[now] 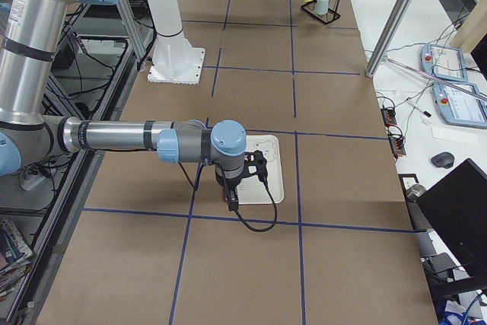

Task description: Left arm grabs green cup and hands to right arm on tray

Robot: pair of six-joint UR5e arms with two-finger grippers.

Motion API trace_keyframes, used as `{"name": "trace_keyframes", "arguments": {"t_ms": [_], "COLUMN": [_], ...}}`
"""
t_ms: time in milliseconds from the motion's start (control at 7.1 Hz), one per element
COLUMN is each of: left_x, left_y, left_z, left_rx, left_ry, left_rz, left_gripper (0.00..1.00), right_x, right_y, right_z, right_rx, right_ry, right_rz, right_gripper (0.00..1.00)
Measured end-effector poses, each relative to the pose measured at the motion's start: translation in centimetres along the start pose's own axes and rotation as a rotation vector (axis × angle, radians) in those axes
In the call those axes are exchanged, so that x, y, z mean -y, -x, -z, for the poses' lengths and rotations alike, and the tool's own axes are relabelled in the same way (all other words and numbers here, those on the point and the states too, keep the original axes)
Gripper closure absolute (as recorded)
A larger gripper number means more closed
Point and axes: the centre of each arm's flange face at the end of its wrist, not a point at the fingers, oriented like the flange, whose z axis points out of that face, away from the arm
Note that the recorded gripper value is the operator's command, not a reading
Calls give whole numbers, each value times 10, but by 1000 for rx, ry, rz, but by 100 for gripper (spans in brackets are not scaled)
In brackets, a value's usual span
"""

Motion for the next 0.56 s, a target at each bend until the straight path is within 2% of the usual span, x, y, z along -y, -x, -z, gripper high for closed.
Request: {"name": "trace_keyframes", "arguments": {"t_ms": [564], "left_x": [1], "left_y": [0], "left_z": [0], "left_rx": [1], "left_ry": [-2], "left_rz": [-2], "left_gripper": [0], "right_x": [1], "right_y": [0], "right_z": [0], "right_rx": [0], "right_ry": [-1], "right_rz": [1], "right_gripper": [0]}}
